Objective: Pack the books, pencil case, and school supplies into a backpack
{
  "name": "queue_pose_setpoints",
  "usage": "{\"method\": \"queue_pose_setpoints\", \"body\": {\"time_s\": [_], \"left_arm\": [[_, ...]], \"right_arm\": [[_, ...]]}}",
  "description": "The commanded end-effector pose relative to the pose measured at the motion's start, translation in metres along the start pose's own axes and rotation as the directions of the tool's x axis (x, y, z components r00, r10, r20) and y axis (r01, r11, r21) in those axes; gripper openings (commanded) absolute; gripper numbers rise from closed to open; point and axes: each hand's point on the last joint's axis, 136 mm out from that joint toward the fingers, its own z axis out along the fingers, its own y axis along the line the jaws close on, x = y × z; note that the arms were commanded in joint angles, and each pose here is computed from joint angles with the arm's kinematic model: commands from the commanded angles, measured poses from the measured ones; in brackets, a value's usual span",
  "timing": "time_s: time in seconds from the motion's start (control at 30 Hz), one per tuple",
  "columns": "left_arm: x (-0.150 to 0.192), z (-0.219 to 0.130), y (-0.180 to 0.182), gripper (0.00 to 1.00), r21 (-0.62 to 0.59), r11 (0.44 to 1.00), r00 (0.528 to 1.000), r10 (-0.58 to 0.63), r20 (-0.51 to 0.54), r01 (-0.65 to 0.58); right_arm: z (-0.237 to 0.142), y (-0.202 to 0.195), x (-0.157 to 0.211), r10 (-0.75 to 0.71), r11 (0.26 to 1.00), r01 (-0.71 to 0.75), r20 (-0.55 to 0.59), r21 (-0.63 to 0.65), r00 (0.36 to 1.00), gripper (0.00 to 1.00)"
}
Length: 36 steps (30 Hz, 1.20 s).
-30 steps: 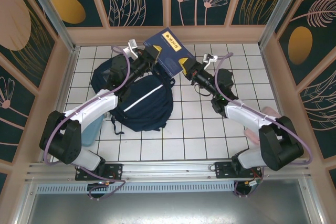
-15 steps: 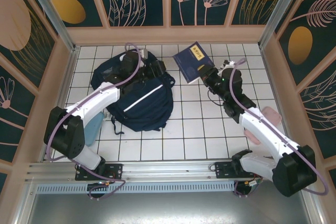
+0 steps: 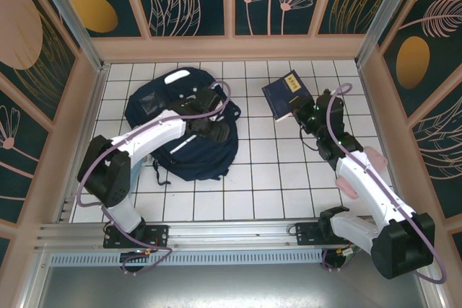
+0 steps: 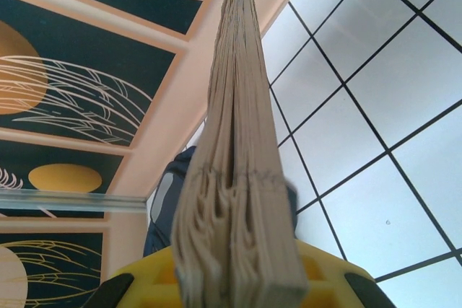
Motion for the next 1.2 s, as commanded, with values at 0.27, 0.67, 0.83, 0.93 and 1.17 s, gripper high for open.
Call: {"method": "queue_pose_setpoints", "body": {"time_s": [0.27, 0.67, 0.83, 0.93, 1.17], "left_arm": [[0.015, 0.028, 0.032, 0.61, -0.266, 0.952, 0.984, 0.118, -0.134, -0.151], [-0.036, -0.005, 0.033, 0.16, -0.303, 0.952, 0.993, 0.075, 0.095, -0.043], [-0.062, -0.036, 0.033, 0.04, -0.297, 0.955, 0.972, 0.059, 0.227, 0.012], [-0.078, -0.072, 0.037, 0.01, -0.300, 0.952, 0.940, 0.045, 0.339, 0.062], [-0.110, -0.140, 0.038, 0.02, -0.226, 0.959, 0.826, -0.015, 0.564, 0.171]], "right_arm": [[0.000, 0.007, 0.003, -0.005, 0.999, 0.004, -0.030, -0.044, 1.000, 0.00], [-0.001, 0.001, 0.004, -0.012, 1.000, 0.011, -0.033, -0.018, 0.999, 0.00], [-0.007, -0.009, -0.002, -0.013, 1.000, 0.013, 0.006, 0.024, 1.000, 0.00], [-0.010, -0.012, -0.003, -0.018, 0.999, 0.018, 0.005, 0.032, 1.000, 0.00], [-0.007, -0.005, 0.029, -0.075, 0.995, 0.064, -0.163, -0.072, 0.984, 0.00]]}}
